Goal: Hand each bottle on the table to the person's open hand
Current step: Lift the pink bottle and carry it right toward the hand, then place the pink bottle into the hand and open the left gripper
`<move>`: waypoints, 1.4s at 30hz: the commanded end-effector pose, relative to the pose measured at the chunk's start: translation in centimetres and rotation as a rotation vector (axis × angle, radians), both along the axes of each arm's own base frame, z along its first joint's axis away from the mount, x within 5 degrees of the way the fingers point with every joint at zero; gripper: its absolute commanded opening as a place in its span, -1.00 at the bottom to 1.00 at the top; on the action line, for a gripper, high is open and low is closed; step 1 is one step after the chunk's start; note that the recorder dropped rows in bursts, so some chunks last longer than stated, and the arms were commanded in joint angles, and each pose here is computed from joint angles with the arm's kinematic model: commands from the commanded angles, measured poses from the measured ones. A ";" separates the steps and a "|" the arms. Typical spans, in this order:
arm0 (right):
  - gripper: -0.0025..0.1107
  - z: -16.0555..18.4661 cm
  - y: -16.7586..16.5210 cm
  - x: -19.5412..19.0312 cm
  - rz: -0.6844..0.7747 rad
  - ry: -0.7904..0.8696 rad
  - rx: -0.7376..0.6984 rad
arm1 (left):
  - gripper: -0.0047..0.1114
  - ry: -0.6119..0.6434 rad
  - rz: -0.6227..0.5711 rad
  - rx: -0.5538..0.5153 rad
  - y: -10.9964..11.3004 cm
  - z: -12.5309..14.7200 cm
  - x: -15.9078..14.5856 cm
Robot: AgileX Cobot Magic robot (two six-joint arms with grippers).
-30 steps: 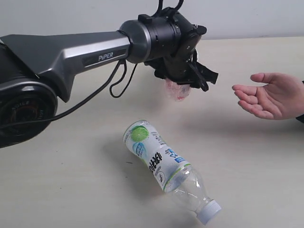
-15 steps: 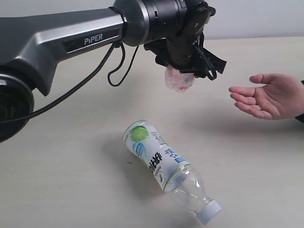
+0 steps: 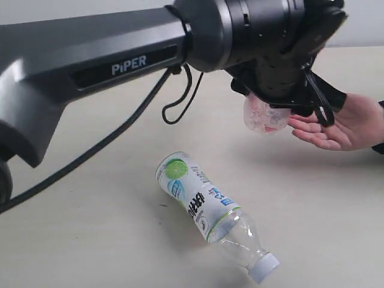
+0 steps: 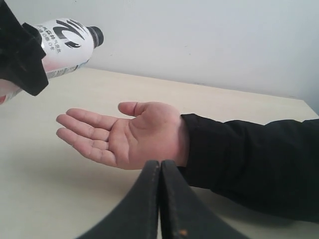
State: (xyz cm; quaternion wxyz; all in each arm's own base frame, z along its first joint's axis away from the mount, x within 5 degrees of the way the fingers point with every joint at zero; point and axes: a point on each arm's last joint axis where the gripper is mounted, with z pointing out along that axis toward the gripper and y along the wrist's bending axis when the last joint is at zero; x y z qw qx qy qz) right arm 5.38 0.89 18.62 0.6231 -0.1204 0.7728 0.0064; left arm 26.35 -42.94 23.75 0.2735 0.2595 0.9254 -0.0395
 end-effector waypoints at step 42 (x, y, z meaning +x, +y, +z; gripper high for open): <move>-0.96 0.0 0.0 0.0 0.003 -0.014 0.003 | -0.92 0.007 0.097 -0.371 -7.1 -5.2 -5.4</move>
